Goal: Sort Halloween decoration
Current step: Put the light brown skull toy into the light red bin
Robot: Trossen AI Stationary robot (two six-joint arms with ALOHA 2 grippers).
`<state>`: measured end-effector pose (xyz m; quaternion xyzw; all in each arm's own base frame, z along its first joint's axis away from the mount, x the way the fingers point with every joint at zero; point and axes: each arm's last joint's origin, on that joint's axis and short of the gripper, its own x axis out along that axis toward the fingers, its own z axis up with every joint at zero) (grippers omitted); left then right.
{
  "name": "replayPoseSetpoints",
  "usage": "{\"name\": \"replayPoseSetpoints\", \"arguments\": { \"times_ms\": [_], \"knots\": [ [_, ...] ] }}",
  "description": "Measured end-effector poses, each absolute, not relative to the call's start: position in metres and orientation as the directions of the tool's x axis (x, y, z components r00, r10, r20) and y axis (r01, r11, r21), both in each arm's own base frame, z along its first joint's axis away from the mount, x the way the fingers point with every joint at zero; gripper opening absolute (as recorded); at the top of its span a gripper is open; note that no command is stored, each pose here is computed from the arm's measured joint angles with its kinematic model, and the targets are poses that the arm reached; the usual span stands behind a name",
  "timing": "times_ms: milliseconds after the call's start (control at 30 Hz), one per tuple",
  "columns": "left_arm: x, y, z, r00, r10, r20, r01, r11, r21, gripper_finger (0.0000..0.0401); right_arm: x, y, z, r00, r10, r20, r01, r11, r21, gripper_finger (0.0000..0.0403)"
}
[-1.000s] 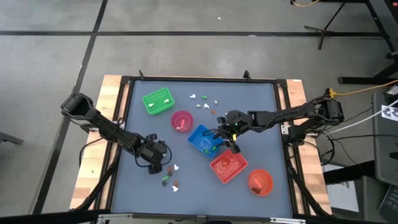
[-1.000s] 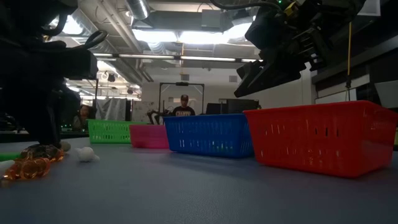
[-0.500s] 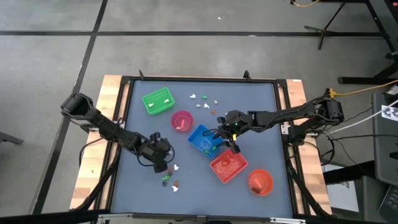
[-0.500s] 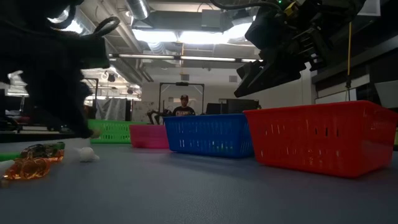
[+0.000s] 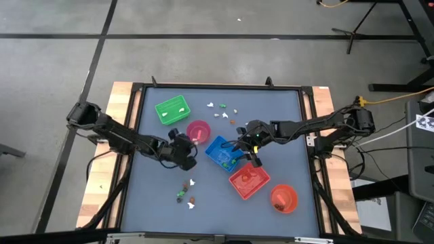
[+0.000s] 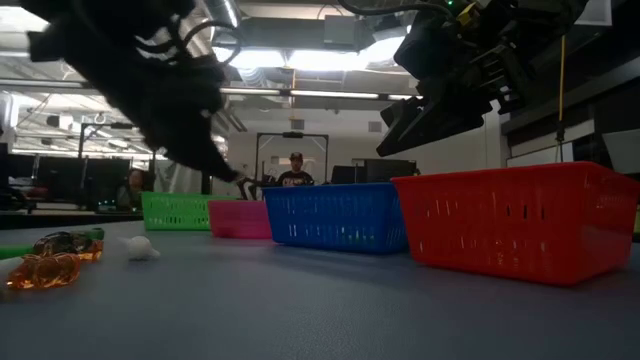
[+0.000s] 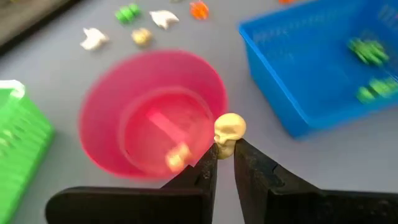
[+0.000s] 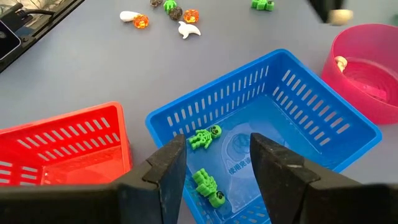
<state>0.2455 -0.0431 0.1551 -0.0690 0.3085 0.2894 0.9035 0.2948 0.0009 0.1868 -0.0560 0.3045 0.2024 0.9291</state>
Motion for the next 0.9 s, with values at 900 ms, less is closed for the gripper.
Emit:
{"name": "replayPoseSetpoints", "arguments": {
  "times_ms": [900],
  "knots": [
    [0.256,0.002,0.161,0.597,0.592,-0.541,-0.656,0.748,0.095,0.0034,0.295,-0.001,0.186,0.748,0.276,-0.603,-0.361,0.932,-0.021,0.0177]
  ]
}}
